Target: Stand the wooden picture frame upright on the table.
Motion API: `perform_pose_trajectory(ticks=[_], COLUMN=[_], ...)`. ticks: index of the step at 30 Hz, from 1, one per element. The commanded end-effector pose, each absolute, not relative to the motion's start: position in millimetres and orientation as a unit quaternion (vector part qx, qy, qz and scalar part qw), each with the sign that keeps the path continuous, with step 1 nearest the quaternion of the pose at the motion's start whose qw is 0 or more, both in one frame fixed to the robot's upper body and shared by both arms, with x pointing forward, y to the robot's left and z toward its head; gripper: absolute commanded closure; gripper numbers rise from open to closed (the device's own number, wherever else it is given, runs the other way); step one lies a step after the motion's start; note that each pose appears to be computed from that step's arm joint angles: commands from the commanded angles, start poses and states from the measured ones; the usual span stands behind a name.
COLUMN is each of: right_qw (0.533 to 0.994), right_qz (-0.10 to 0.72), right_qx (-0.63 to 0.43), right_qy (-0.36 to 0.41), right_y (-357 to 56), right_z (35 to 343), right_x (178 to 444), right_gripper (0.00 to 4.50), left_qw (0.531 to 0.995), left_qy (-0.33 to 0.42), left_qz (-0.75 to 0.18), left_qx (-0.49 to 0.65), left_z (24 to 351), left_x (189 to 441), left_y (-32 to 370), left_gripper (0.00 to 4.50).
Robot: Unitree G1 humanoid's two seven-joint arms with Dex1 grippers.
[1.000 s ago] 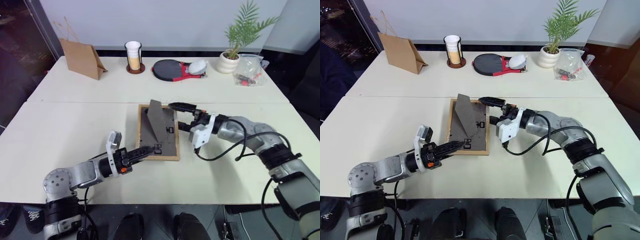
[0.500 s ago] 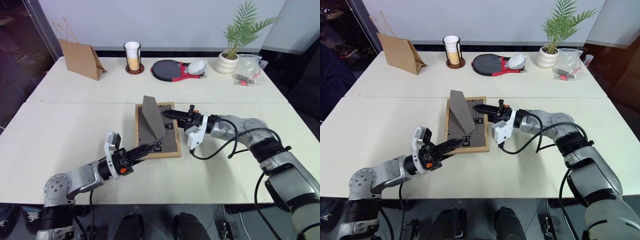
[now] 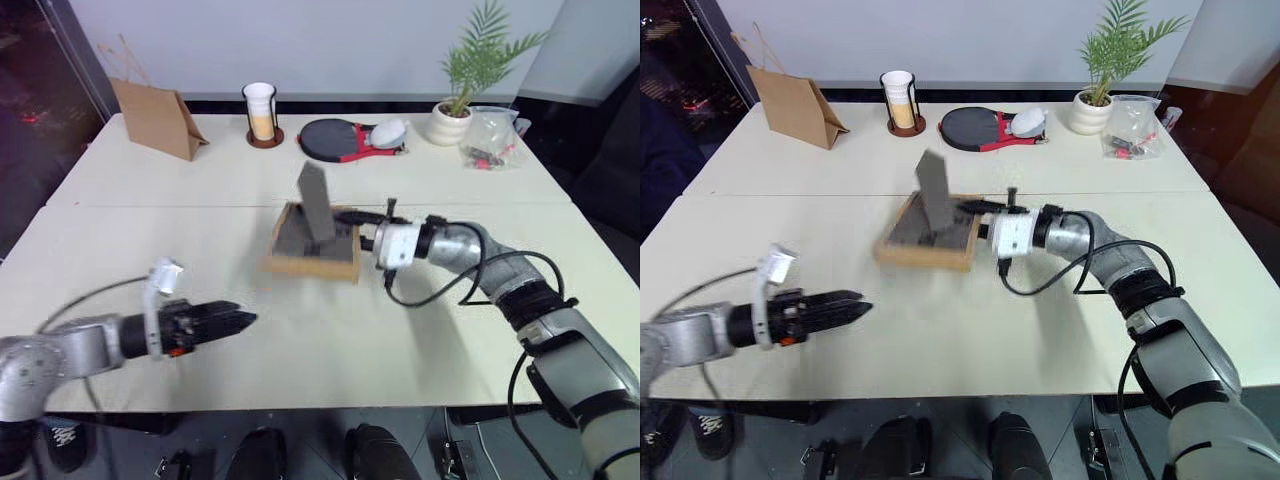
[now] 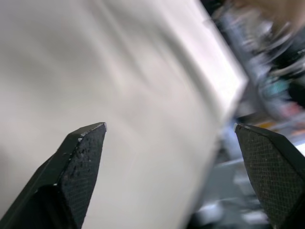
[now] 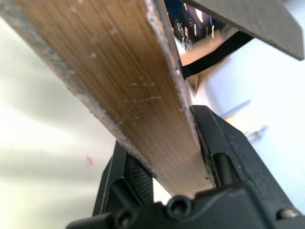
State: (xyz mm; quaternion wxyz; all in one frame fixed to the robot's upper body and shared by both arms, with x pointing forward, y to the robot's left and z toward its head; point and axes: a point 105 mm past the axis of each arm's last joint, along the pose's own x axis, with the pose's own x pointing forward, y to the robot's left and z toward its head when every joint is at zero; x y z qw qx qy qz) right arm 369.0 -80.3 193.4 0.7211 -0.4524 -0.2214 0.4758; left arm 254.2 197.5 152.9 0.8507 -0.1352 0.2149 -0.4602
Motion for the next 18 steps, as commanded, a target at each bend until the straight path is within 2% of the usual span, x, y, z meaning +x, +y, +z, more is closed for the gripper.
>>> perform_pose_trajectory(ticks=[1, 6, 11, 18], right_qw=[0.759, 0.716, 0.711, 0.704], right_qz=[0.604, 0.690, 0.693, 0.689], right_qx=[-0.219, -0.087, -0.060, -0.061], right_qy=[-0.103, 0.052, 0.098, 0.161], right_y=[-70, -72, -71, -74], right_z=[211, 194, 176, 127], right_x=[351, 337, 352, 361], right_gripper=[3.38, 3.38, 3.38, 3.38], left_qw=[0.868, 0.865, 0.858, 0.852], left_qy=[0.175, 0.155, 0.149, 0.147], left_qz=[-0.457, -0.472, -0.486, -0.498], left_qx=[-0.087, -0.069, -0.074, -0.070], left_z=[162, 161, 160, 158], left_x=[272, 281, 280, 278], left_y=[208, 197, 185, 175], left_gripper=[0.06, 0.06, 0.06, 0.06])
